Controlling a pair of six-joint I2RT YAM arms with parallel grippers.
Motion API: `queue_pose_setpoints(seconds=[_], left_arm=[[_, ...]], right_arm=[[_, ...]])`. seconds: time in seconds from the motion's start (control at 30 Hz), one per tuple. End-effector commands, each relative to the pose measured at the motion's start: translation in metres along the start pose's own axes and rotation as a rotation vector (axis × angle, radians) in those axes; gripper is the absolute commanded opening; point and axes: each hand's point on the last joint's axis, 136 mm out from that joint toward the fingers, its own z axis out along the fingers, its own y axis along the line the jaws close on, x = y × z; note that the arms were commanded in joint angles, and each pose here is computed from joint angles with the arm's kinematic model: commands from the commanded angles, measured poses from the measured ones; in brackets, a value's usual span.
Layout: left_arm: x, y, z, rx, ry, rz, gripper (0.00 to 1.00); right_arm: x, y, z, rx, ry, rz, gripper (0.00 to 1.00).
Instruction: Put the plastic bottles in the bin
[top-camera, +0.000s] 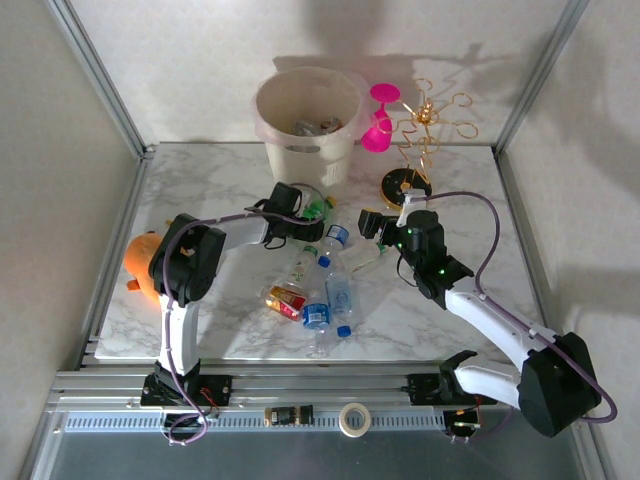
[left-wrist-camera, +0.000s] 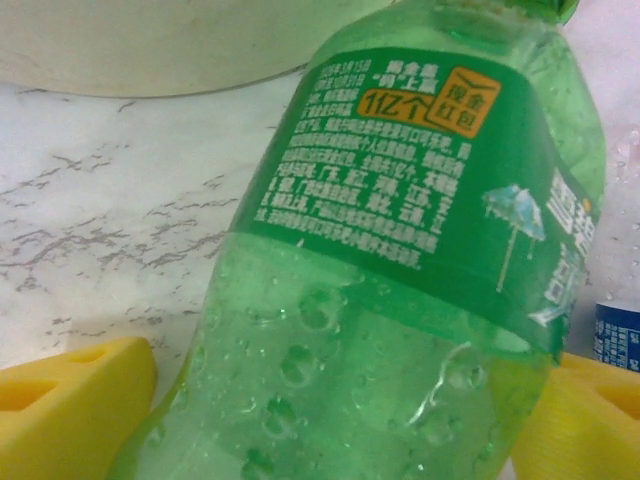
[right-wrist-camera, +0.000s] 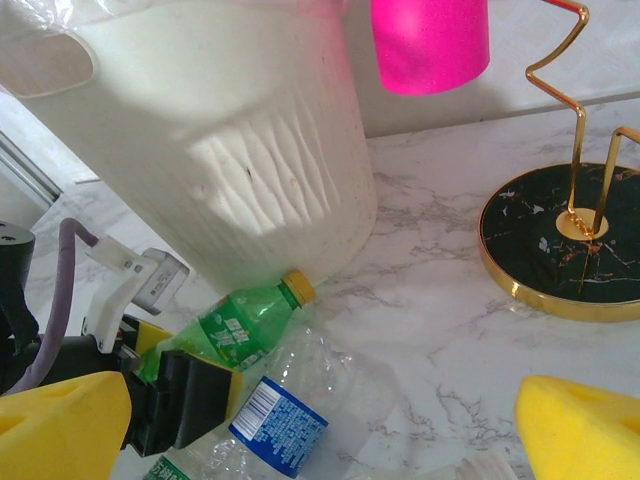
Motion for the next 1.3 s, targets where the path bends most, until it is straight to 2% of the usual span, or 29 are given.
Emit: queue_pose_setpoints(seconds=[0.0, 0.07, 0.17, 0.57, 0.8, 1.03, 1.13, 1.27], left_arm=[[0.003, -0.007, -0.005, 0.036, -0.005, -0.018, 0.72], [-0.002, -0.010, -0.010, 0.048, -0.024, -0.018, 0.64], [-0.007, -0.013, -0.021, 0.058, -0.056, -0.024, 0.59], [-0.016, -0.039, -0.091, 0.130, -0.190, -0.039, 0.56], [-0.038, -0.073, -0.153, 0.259, -0.336, -0.054, 0.56], [-0.076, -0.095, -0.227, 0.344, -0.534, -0.062, 0.56], [-0.098, -0.090, -0.248, 0.315, -0.618, -0.102, 0.53], [-0.132, -0.086, -0.260, 0.267, -0.672, -0.141, 0.51]], right_arm=[[-0.010, 0.004, 0.000, -0.002, -0.022, -0.003, 0.99], [-0.009, 0.003, 0.000, 0.002, -0.021, -0.001, 0.99], [-0.008, 0.003, 0.000, 0.000, -0.021, 0.003, 0.99], [-0.004, -0.006, 0.010, 0.042, -0.037, 0.088, 0.99], [0.003, -0.014, 0.025, 0.085, -0.016, 0.112, 0.99], [0.017, -0.014, 0.038, 0.077, 0.023, 0.126, 0.99], [0.022, -0.015, 0.039, 0.080, 0.039, 0.124, 0.99], [0.029, -0.018, 0.038, 0.095, 0.060, 0.116, 0.99]])
